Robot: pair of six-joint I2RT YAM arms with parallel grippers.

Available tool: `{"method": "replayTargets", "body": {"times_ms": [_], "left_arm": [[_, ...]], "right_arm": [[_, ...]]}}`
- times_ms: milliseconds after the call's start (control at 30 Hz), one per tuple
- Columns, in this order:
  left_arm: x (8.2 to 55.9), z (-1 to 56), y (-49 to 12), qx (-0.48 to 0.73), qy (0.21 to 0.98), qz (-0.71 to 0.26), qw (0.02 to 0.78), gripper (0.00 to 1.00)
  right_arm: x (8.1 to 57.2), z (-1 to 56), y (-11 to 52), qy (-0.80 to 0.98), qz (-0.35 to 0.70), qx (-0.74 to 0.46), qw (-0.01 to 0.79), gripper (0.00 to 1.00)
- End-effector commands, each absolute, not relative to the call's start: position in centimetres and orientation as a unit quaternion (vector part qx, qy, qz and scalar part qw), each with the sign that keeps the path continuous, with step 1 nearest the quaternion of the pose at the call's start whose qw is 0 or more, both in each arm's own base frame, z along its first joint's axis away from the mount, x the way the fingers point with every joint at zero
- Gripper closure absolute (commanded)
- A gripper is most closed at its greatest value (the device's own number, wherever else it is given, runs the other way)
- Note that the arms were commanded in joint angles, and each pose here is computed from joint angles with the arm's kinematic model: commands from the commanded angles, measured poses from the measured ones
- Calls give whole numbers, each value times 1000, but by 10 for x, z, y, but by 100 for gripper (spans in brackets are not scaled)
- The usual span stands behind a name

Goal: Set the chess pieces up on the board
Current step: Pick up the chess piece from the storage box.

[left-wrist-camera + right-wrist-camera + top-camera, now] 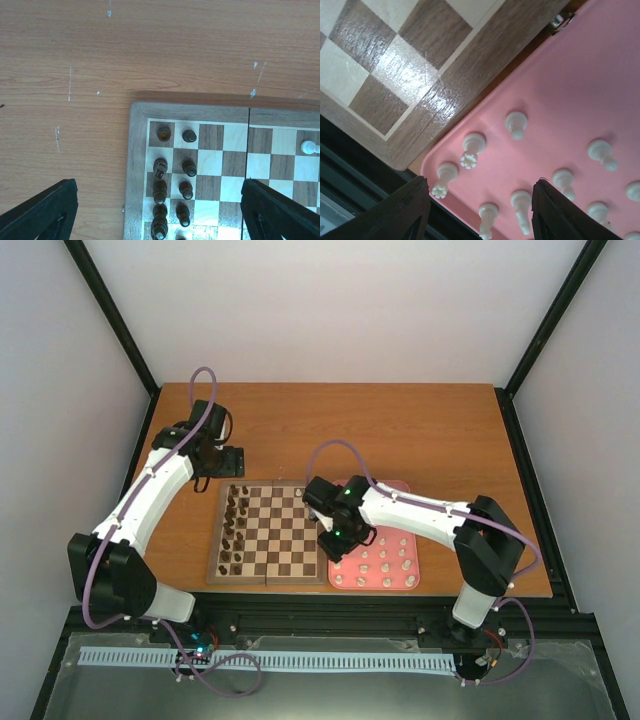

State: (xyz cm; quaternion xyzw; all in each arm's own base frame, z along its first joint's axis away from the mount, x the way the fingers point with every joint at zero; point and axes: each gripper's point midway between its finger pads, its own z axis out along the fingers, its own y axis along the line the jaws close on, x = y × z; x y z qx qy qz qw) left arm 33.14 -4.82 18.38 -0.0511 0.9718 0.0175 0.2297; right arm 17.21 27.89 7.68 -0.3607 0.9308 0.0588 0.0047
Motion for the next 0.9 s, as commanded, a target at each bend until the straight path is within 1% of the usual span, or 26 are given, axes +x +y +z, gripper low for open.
{"method": "replayTargets", "body": {"times_ms": [0, 233, 367, 667, 867], "left_arm": [[338, 188, -49, -52, 970, 11, 239, 0], [339, 184, -48, -52, 970, 14, 236, 0], [339, 184, -48, -53, 970, 14, 235, 0], [336, 183, -49, -53, 971, 13, 232, 0], [337, 182, -49, -52, 971, 13, 232, 0]], "right_arm": [[167, 85, 289, 929, 93, -358, 31, 46], [151, 70, 290, 922, 93, -375, 15, 52], [147, 63, 291, 920, 94, -380, 10, 53], [148, 41, 292, 921, 84, -381, -2, 60], [152, 37, 293, 921, 74, -384, -2, 68]]}}
